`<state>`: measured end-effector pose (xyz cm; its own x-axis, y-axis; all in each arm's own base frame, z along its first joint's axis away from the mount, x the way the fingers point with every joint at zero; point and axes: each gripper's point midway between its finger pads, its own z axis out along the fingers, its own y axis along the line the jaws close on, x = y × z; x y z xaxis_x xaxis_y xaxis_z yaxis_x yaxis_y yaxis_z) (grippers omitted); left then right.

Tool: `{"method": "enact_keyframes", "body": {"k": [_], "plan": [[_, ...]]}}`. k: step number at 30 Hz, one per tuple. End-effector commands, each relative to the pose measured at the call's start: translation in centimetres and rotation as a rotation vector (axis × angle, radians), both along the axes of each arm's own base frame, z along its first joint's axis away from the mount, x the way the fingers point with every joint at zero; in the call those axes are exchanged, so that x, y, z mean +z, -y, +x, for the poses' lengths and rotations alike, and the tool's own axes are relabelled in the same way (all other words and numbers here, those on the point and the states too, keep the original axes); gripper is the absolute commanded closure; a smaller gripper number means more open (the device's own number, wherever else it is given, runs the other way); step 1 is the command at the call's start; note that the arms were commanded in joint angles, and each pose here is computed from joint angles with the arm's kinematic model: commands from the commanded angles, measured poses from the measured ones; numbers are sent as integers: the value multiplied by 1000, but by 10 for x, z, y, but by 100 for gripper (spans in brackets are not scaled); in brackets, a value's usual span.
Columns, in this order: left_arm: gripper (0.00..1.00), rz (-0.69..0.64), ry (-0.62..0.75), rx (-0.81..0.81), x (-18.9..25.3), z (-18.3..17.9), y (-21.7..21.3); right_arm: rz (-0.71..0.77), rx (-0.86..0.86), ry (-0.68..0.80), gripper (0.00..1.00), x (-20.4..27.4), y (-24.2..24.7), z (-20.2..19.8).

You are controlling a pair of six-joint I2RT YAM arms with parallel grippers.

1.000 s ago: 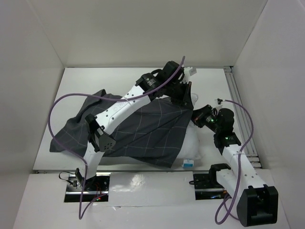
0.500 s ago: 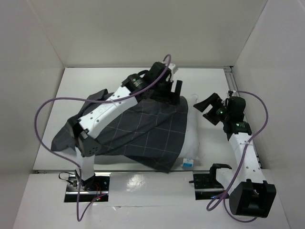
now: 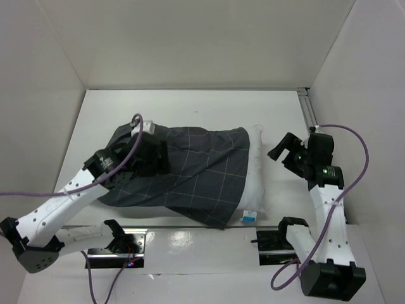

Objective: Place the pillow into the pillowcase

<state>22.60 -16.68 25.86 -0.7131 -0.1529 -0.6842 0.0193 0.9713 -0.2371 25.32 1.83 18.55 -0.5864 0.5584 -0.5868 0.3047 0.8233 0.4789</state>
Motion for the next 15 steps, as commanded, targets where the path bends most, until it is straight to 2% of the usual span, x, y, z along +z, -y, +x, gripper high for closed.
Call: {"method": "enact_keyframes", "body": {"k": [1, 2, 3, 5, 8, 11, 15], "plan": [[10, -61, -118, 124, -43, -33, -14, 33, 58, 2, 0, 7, -14, -25], [10, -53, -166, 118, -62, -46, -13, 55, 66, -1, 0, 6, -19, -33], [11, -100, -181, 147, -66, -53, -13, 79, 105, -31, 0, -2, -28, -41], [11, -103, -231, 158, -84, -69, -12, 91, 104, -39, 0, -6, -32, -51], [11, -94, -264, 176, -100, -78, -14, 83, 118, -52, 0, -14, -36, -65], [9, -68, -287, 180, -116, -78, -11, 144, 178, -96, 0, -28, -51, -82], [8, -28, -219, 165, -127, -57, -3, 307, 299, -89, 0, -41, -83, -100]]}}
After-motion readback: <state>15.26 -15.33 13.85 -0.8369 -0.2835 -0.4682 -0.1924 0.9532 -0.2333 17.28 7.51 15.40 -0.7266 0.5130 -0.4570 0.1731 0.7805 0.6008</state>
